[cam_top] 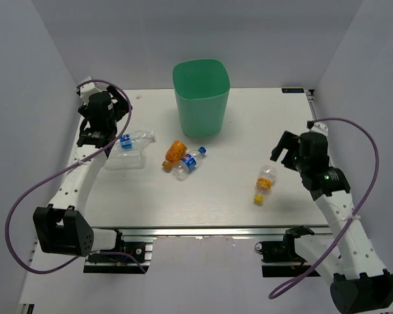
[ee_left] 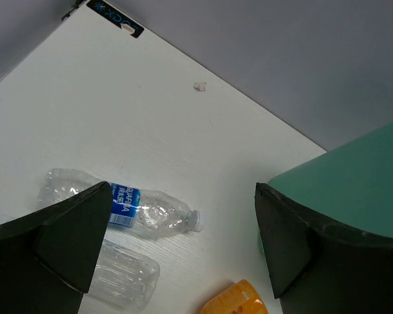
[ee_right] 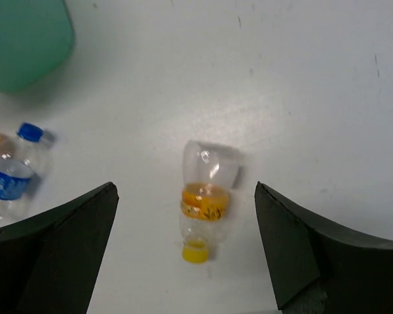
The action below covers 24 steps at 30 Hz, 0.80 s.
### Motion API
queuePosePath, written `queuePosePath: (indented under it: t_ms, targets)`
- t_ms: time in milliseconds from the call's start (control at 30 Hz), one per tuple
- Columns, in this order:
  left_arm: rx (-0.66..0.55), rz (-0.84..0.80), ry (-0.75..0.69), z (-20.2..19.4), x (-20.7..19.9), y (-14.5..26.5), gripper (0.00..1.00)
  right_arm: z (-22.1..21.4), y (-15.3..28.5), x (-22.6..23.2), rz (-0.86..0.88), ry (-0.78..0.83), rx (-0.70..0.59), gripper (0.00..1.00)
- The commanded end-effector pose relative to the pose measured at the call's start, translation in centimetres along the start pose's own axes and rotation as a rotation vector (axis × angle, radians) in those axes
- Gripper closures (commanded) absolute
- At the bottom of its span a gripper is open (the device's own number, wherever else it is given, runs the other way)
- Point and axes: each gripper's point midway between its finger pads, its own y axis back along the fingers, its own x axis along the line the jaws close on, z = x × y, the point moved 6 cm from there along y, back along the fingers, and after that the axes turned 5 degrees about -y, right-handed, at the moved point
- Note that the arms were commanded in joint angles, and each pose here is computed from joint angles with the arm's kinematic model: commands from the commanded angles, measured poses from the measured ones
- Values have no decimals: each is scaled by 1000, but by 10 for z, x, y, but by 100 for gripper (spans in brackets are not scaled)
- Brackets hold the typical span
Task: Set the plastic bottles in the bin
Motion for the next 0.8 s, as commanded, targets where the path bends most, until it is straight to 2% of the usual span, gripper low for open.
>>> queuePosePath:
  t_ms: [0, 200, 267, 500, 600, 633, 700, 733, 767]
  targets:
    - [4, -60, -7, 4, -6, 3, 2, -34, 11, -18, -44, -56, 70, 11]
    - [48, -95, -27, -16, -5, 1, 2, -85, -21, -29, -28, -23, 221, 11]
    - [60, -107, -38, -20, -4, 1, 2, -88, -40, -22, 7, -25, 228, 11]
    - [102, -178, -74, -37, -6, 1, 2, -119, -99, -26, -54, -72, 300, 11]
    - [121, -215, -83, -42, -9, 1, 2, -128, -117, -29, -113, -67, 353, 36]
    - [134, -226, -88, -46, -10, 0, 2, -128, -122, -32, -146, -52, 366, 57]
    - [153, -281, -91, -50, -16, 1, 2, -99, -126, -12, -81, -29, 328, 68]
    - [167, -299, -89, -54, -17, 1, 2, -83, -126, -2, -35, 2, 302, 68]
    - [189, -362, -85, -58, -23, 4, 2, -46, -124, 25, 68, 9, 236, 68]
